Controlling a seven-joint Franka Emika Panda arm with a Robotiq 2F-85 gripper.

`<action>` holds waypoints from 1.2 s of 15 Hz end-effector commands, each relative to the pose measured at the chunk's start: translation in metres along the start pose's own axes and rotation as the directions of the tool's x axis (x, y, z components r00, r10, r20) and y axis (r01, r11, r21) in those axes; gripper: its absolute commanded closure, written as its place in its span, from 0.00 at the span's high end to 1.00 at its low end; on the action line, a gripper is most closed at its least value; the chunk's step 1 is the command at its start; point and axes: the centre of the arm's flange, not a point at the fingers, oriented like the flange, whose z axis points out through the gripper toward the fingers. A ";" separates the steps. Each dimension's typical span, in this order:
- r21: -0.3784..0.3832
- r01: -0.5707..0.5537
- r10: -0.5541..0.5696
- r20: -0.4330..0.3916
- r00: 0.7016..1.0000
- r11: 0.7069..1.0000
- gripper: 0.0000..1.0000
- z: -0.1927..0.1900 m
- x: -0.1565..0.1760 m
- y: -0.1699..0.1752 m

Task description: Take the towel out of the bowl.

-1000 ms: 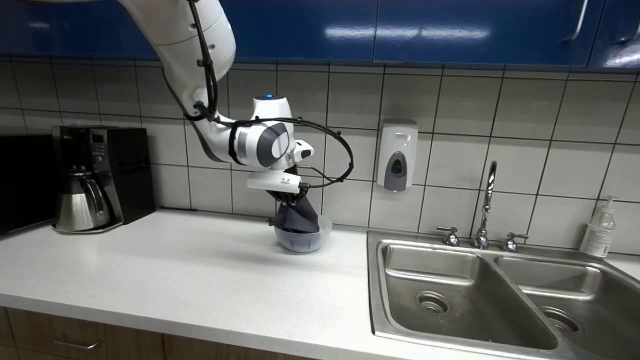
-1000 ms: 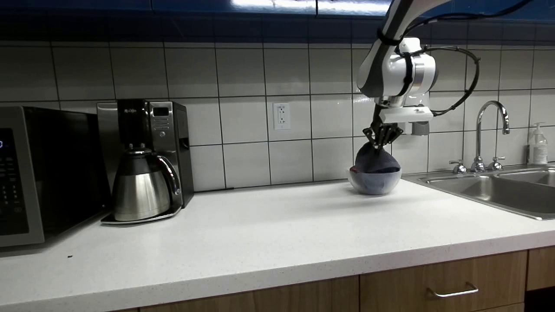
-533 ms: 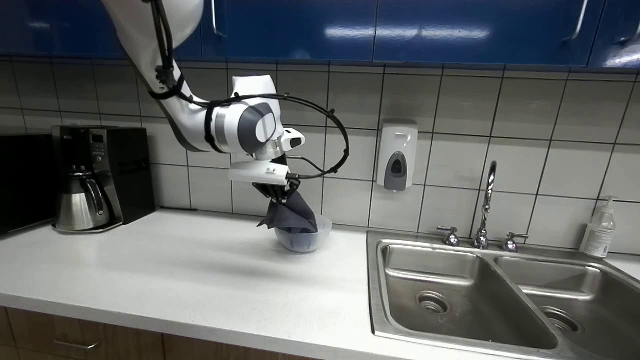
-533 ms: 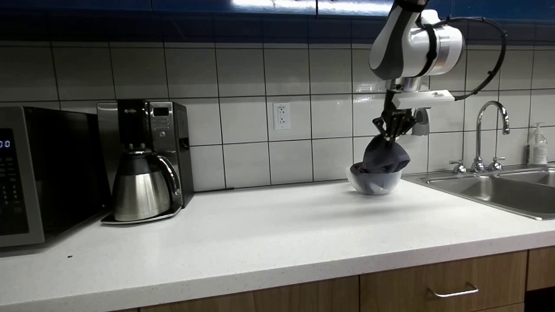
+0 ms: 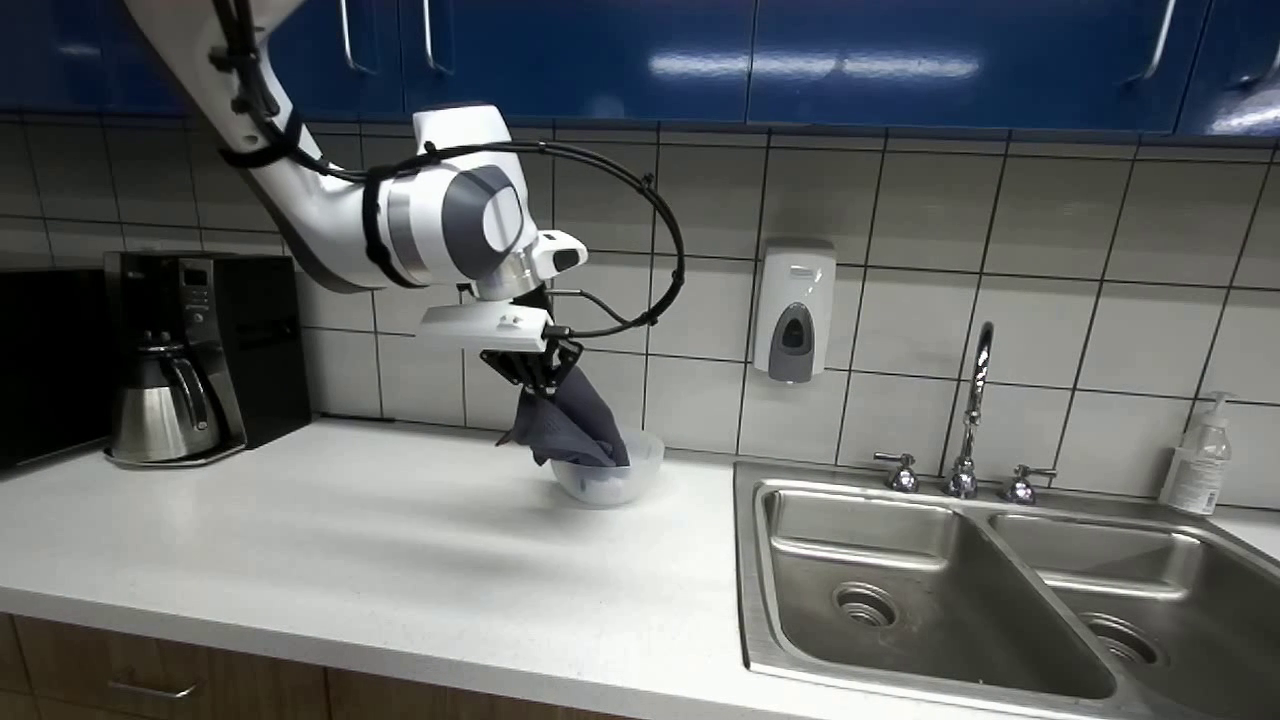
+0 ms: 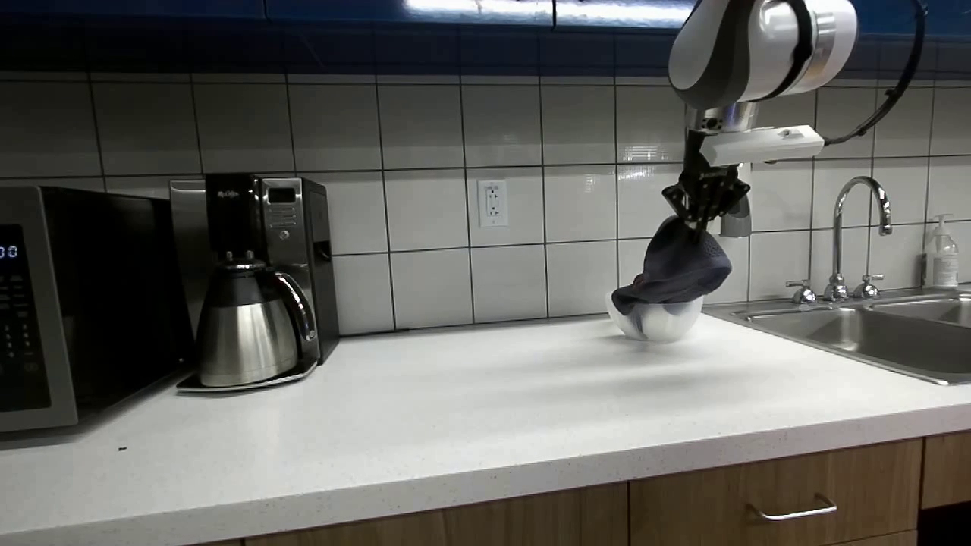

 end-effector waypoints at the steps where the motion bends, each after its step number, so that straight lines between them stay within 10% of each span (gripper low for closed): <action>1: -0.021 -0.007 0.007 -0.012 1.000 1.000 0.01 -0.035 -0.023 -0.018; 18: 0.033 -0.100 0.093 0.158 0.983 0.994 0.01 -0.016 -0.046 -0.119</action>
